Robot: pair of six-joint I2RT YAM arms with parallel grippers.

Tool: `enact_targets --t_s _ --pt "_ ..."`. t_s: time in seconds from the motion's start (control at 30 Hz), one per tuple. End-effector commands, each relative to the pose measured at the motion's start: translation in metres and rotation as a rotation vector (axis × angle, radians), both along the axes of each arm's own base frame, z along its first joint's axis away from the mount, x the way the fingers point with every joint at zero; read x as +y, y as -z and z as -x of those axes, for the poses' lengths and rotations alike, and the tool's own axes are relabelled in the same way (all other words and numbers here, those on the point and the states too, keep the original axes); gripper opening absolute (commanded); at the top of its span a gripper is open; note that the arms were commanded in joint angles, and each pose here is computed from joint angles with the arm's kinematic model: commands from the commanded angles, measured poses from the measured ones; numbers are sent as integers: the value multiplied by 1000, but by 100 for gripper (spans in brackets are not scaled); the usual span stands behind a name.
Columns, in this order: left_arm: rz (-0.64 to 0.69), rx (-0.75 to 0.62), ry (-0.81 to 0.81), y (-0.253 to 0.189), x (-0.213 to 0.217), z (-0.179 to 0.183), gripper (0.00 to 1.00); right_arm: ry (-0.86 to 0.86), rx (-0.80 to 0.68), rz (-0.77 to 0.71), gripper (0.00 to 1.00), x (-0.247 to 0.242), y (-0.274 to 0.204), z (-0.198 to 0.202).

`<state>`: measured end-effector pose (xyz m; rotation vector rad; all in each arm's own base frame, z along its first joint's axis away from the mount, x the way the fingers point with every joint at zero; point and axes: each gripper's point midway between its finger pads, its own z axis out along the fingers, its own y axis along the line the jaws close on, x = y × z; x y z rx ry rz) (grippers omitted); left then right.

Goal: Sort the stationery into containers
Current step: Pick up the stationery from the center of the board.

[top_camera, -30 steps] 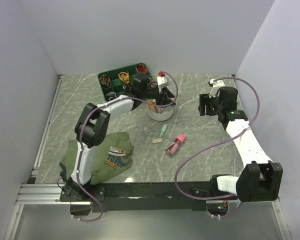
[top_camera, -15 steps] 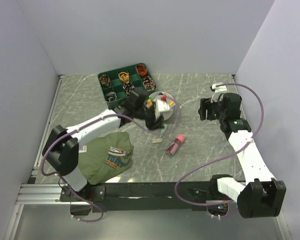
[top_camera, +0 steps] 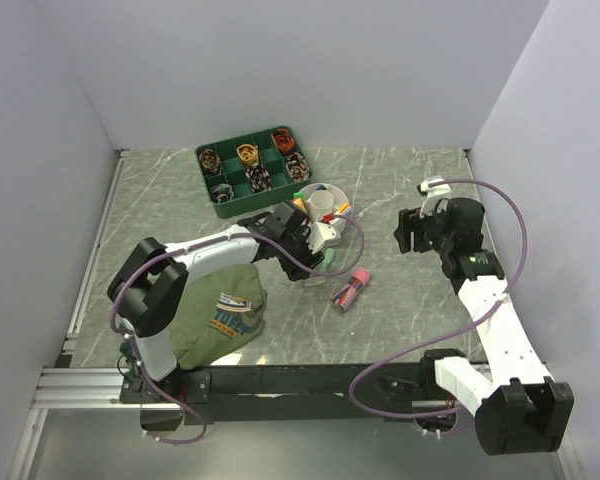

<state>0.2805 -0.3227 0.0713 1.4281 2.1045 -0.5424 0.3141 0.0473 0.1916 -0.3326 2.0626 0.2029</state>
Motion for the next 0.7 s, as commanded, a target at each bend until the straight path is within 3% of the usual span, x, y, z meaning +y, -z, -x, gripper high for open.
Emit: enact_targets --t_s 0.0,0.13,0.17,0.67 --pt "7 -1 -17 -7 -7 -7 55 -42 -29 14 73 4 -4 12" --pt "20 19 34 -6 -12 1 58 -93 -12 22 72 9 2 26" --pt "17 21 36 -5 -14 -1 65 -102 -12 22 72 10 3 28" --pt "-50 51 63 24 -35 10 59 -92 -14 35 72 7 8 23"
